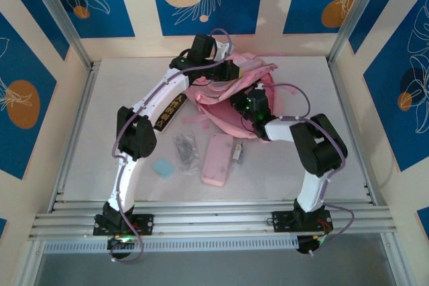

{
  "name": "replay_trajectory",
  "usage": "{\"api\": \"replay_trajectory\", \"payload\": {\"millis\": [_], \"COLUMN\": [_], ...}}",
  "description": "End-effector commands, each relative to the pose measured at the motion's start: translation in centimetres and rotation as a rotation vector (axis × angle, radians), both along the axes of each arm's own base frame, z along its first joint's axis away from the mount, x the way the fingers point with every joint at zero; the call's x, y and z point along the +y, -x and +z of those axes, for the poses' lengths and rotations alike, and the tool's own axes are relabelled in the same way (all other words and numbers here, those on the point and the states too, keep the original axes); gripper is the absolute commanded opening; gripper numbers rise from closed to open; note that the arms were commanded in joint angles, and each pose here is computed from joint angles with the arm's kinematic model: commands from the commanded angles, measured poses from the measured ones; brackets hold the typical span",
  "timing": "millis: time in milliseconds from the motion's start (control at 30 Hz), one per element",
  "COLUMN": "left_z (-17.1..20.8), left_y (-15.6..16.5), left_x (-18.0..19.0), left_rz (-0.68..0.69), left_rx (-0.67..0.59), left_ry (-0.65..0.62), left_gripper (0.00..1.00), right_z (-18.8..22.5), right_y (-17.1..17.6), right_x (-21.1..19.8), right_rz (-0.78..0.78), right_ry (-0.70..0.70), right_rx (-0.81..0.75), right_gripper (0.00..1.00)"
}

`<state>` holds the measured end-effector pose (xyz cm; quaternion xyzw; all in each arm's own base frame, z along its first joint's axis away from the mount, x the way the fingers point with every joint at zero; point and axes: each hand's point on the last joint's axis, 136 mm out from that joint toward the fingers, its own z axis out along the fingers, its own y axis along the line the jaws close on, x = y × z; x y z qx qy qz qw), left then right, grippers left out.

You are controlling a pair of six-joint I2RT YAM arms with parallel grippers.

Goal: Pack the student bag

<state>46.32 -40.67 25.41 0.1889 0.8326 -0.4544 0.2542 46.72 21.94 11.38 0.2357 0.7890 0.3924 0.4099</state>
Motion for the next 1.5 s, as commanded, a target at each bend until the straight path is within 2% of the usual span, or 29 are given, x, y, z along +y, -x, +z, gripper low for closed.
{"api": "replay_trajectory", "payload": {"millis": [0, 67, 100, 200, 267, 333, 433, 600, 667, 733, 867, 900, 1067, 1200, 1467], "left_z": [6.7, 6.4, 6.2, 5.6, 5.2, 4.7, 4.2, 3.1, 2.7, 2.5, 2.4, 2.3, 1.1, -1.4, -8.8], "left_y": [1.2, 1.0, 0.9, 0.6, 0.4, 0.3, 0.1, 0.5, 0.7, 1.1, 1.5, 1.5, -0.2, -2.5, -5.7], "left_x": [0.0, 0.0, 0.0, 0.0, 0.1, 0.1, 0.1, -0.4, -0.3, 0.1, 1.9, 2.6, 9.1, 16.7, 31.1], "left_rz": [-0.03, -0.025, -0.023, -0.013, -0.006, -0.005, -0.003, -0.014, -0.011, -0.006, 0.024, 0.038, 0.169, 0.322, 0.596], "left_rx": [-0.124, -0.124, -0.123, -0.121, -0.121, -0.116, -0.109, -0.06, -0.042, -0.037, -0.055, -0.059, -0.084, -0.079, 0.051], "left_ry": [0.107, 0.101, 0.098, 0.084, 0.072, 0.067, 0.06, 0.08, 0.079, 0.067, 0.034, 0.02, -0.057, -0.158, -0.334], "left_gripper": [0.0, 0.0, 0.0, 0.0, 0.0, 0.0, 0.0, 0.0, 0.17, 0.29, 0.51, 0.61, 0.65, 0.67, 0.69], "right_z": [2.9, 1.0, 0.1, -0.5, -0.1, 0.6, 2.1, 4.1, 4.8, 5.7, 7.9, 8.5, 10.2, 10.4, 8.6], "right_y": [-1.6, -0.8, -0.1, 2.2, 4.0, 6.3, 9.9, 15.8, 17.4, 18.4, 18.5, 18.2, 16.5, 14.5, 10.8], "right_x": [1.2, 0.7, 0.4, -0.4, -1.1, -1.9, -3.2, -6.1, -7.1, -7.7, -7.2, -6.8, -3.3, 0.4, 10.1], "right_rz": [-0.021, -0.066, -0.086, -0.107, -0.107, -0.095, -0.066, -0.036, -0.03, -0.022, 0.023, 0.045, 0.167, 0.25, 0.407], "right_ry": [-0.141, -0.158, -0.162, -0.18, -0.17, -0.127, -0.027, 0.145, 0.182, 0.199, 0.197, 0.194, 0.17, 0.166, 0.142], "right_rx": [-0.052, 0.048, 0.107, 0.209, 0.25, 0.293, 0.329, 0.336, 0.332, 0.318, 0.261, 0.246, 0.227, 0.213, 0.199], "right_gripper": [0.0, 0.03, 0.09, 0.4, 0.55, 0.66, 0.72, 0.72, 0.72, 0.72, 0.72, 0.72, 0.72, 0.72, 0.68]}}
